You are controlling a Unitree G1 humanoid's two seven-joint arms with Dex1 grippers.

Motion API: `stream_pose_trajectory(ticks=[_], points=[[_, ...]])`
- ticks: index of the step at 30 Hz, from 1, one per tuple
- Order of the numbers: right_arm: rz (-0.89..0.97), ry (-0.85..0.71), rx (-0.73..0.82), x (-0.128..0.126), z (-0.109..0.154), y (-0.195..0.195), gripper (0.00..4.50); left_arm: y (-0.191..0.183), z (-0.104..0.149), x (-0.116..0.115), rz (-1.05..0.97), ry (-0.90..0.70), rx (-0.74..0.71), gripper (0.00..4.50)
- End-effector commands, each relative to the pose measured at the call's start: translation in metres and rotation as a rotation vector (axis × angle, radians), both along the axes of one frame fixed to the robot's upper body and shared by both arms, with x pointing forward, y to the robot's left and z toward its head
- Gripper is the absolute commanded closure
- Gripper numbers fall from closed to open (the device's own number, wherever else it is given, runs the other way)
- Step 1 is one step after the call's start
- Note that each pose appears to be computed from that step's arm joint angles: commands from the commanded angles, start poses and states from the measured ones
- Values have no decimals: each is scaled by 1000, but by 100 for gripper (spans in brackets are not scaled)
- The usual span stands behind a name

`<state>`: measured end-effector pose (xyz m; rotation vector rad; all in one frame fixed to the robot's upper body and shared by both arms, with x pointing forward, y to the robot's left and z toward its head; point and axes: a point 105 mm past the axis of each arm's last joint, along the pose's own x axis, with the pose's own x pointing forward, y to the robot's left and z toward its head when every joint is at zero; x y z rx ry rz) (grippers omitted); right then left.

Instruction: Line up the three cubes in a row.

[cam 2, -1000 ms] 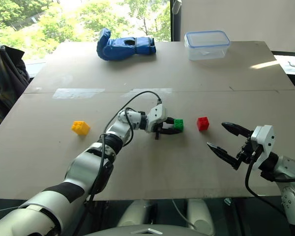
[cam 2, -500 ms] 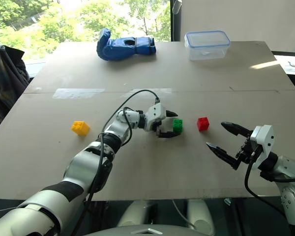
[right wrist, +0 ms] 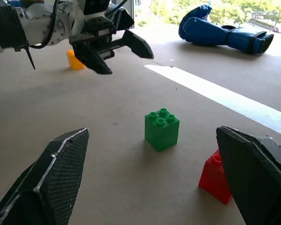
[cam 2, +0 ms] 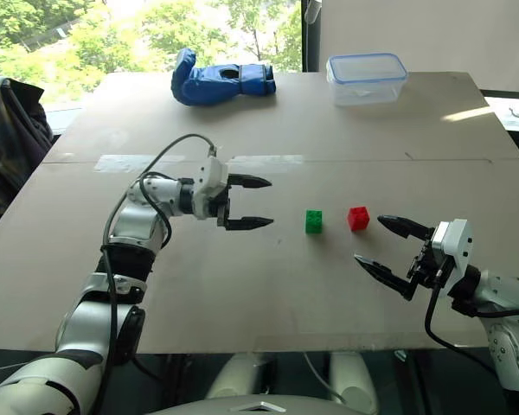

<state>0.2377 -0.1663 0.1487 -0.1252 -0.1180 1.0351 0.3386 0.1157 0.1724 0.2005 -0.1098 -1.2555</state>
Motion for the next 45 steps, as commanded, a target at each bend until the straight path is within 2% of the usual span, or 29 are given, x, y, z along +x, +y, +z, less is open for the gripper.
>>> stream_pose_trajectory(ticks=[1,2,5,7,9,12,16,22,27,32,39,40,43,44,45], points=[[54,-45,35,3,11,12,0,24,26,-17,299,-22,-133,2],[60,-50,47,6,13,14,0,37,22,-20,435,-24,-127,2],[89,-52,77,14,15,20,0,79,23,-31,853,-49,-258,2],[106,-49,77,16,14,22,0,89,21,-40,966,-66,-265,2],[135,-41,77,20,13,25,0,103,16,-63,1114,-109,-279,2],[182,-42,71,25,15,29,0,117,-8,-86,1260,-73,-231,2],[236,-48,77,28,19,37,0,135,-28,-90,1336,-40,-188,2],[275,-50,91,25,22,49,0,146,-54,-88,1267,30,-81,2],[275,-50,96,23,20,53,0,154,-68,-75,1233,48,-28,2],[262,-49,92,24,15,52,0,166,-75,-57,1270,49,-61,2],[246,-60,83,24,16,48,0,179,-100,-55,1247,127,-38,2],[243,-62,82,24,16,48,0,180,-104,-55,1236,140,-41,56],[240,-65,80,24,16,47,0,185,-113,-55,1236,154,-45,161],[239,-67,79,24,16,47,0,189,-117,-55,1243,159,-44,221],[238,-68,78,24,16,47,0,191,-120,-56,1247,161,-43,258]])
